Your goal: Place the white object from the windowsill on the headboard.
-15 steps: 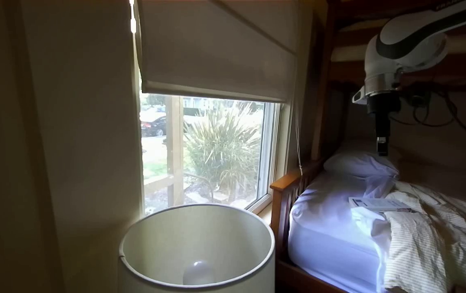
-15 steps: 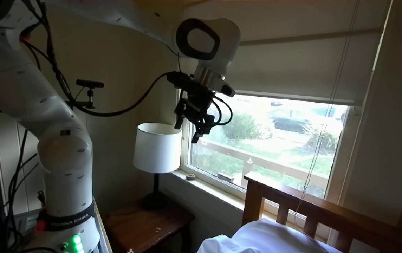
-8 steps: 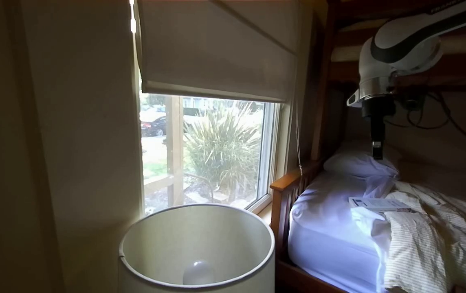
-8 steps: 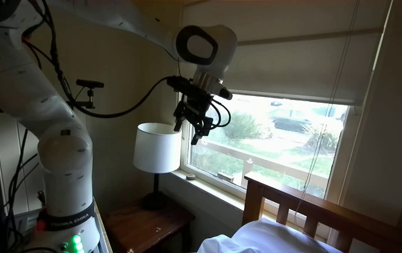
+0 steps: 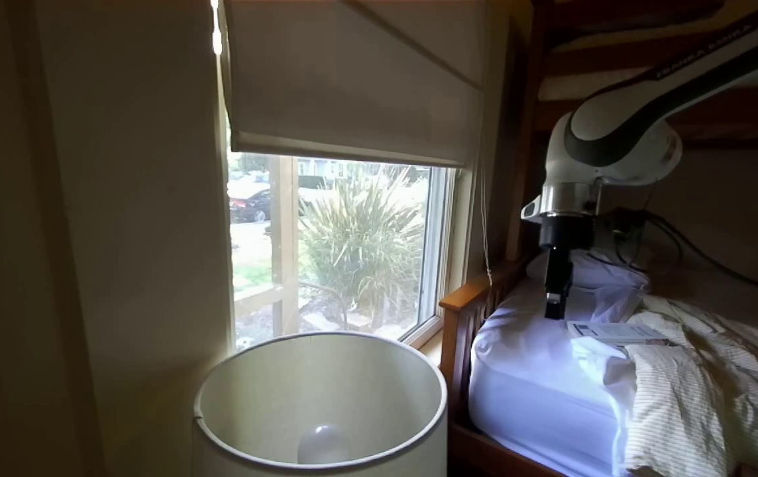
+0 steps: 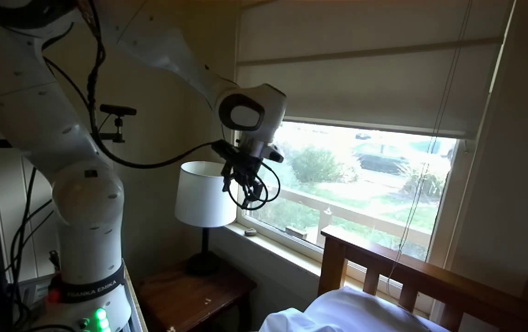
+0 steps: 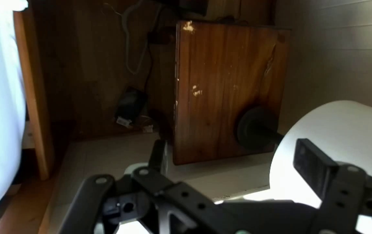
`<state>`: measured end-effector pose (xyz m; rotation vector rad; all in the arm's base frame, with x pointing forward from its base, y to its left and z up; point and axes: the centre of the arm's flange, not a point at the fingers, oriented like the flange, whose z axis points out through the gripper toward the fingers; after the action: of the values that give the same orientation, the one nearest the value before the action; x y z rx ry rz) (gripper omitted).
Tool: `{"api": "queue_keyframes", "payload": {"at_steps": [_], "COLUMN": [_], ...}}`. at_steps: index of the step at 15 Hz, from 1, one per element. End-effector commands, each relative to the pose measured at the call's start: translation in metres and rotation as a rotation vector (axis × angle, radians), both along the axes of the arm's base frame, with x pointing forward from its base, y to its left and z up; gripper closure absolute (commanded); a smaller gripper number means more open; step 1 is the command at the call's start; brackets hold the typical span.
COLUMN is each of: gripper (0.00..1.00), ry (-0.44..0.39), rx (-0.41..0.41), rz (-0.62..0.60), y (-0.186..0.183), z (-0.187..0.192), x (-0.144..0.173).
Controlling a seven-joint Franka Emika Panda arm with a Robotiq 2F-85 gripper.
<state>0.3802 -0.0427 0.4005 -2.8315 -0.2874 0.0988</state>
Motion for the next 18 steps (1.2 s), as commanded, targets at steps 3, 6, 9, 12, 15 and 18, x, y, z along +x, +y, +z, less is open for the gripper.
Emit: {"api": "queue_keyframes", "payload": {"at_steps": [3,6,9,12,15,18], "gripper": [0.0,0.0,0.0,0.0,0.0,0.0], "ry": [-0.005,0.032,0.031,-0.044,-0.125,-0.132], "rx": [0.015,0.003,0.003,-0.016,-0.058,-0.073], "rz": [0.01,0.046,0.043,0.011,-0.031,-0.015], "y": [0.032,0.049,0.048,0.066,0.098,0.101], "z": [-0.028,-0.045,-0.045,-0.053,-0.065,-0.061], "x": [0.014,0.02,0.022,0.037,0.066,0.056]}}
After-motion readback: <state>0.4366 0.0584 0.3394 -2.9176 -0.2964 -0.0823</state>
